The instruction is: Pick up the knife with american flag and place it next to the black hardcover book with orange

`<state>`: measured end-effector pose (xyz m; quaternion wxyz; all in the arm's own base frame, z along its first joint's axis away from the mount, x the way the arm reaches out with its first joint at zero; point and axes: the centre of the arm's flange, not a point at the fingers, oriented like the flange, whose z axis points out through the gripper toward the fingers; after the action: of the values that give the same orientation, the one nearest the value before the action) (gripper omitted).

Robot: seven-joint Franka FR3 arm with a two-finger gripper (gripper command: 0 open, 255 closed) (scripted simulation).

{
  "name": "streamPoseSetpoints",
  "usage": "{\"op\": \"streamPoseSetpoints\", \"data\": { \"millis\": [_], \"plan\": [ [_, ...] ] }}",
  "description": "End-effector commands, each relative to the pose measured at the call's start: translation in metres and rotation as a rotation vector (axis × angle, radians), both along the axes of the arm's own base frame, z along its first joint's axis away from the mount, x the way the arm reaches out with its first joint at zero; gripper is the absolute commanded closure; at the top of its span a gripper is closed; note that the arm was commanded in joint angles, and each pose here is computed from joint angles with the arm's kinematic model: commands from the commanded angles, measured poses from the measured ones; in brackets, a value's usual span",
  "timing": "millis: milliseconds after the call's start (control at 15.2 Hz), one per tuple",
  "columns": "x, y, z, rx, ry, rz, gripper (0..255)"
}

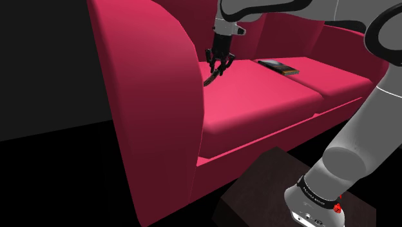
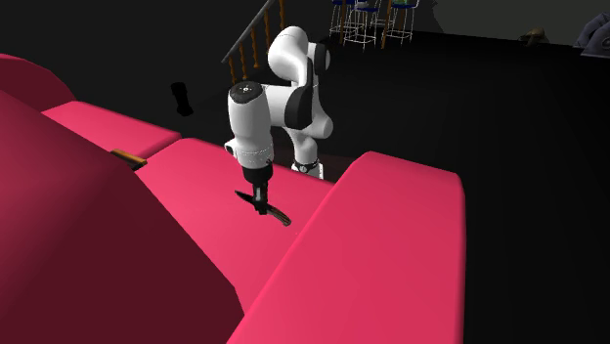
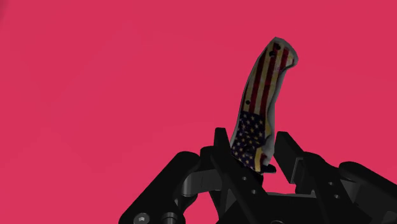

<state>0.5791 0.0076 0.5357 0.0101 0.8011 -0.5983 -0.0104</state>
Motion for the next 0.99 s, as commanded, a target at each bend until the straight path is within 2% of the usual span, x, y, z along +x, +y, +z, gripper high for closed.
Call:
{"op": "streamPoseSetpoints", "data": {
  "millis": [0, 396, 924],
  "plan": [
    [0.000, 0.000, 0.010, 0.000, 0.000, 0.000, 255],
    [0.000, 0.000, 0.038, 0.000, 0.000, 0.000, 255],
    [-0.037, -0.099, 0.038, 0.000, 0.000, 0.000, 255]
  ]
}}
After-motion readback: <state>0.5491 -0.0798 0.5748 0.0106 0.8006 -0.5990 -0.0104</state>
